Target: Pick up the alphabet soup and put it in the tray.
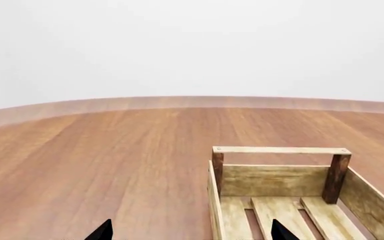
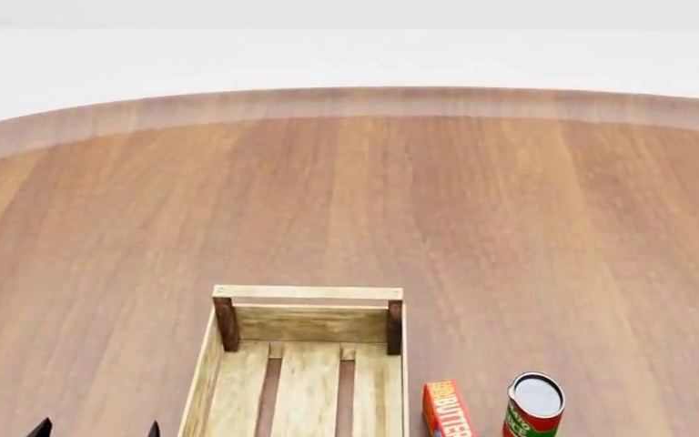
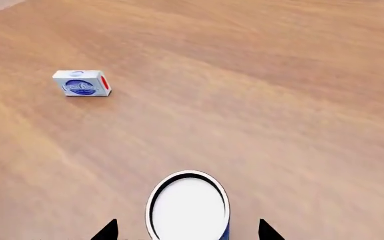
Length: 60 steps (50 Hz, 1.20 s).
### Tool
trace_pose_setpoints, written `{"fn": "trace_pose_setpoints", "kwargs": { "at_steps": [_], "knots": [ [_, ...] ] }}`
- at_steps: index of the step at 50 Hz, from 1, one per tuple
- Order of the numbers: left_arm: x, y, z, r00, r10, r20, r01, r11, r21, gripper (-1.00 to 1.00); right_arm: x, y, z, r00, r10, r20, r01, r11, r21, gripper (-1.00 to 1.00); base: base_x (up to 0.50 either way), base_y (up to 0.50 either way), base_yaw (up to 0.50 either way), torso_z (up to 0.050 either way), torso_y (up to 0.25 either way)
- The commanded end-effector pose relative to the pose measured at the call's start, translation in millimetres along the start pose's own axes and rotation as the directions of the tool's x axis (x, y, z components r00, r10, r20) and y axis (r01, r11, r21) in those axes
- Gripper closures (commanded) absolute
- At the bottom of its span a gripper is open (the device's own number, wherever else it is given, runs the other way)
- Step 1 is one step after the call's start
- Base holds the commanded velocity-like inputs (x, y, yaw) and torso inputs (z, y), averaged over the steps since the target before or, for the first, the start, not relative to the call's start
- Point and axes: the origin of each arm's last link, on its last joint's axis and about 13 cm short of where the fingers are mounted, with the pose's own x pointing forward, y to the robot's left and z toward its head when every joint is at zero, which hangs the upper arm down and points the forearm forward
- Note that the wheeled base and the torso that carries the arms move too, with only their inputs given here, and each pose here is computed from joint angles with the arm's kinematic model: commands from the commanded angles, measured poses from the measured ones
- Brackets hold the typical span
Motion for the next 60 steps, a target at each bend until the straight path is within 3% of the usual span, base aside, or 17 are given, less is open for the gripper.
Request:
{"fn": "trace_pose_setpoints", "kwargs": {
  "at_steps": [1, 11, 60],
  "knots": [
    [0, -0.6, -1, 1.000, -0.002, -0.006, 0.002, 1.000, 0.000, -1.00, 12, 8.3, -5, 1.000, 0.009, -0.007, -0.009, 0.999, -0.045, -1.00, 0.00, 0.00, 0.00, 0.000, 0.000],
    [0, -0.5, 0, 1.000, -0.004, -0.006, 0.004, 1.000, -0.005, -1.00, 23, 14.2, -2, 1.000, 0.004, 0.010, -0.003, 0.998, -0.067, -1.00, 0.00, 0.00, 0.00, 0.000, 0.000],
    [0, -0.8, -1, 1.000, -0.006, -0.012, 0.006, 1.000, -0.003, -1.00, 41, 3.6, -18, 0.998, -0.046, -0.050, 0.043, 0.997, -0.069, -1.00, 0.00, 0.00, 0.00, 0.000, 0.000]
  ]
}}
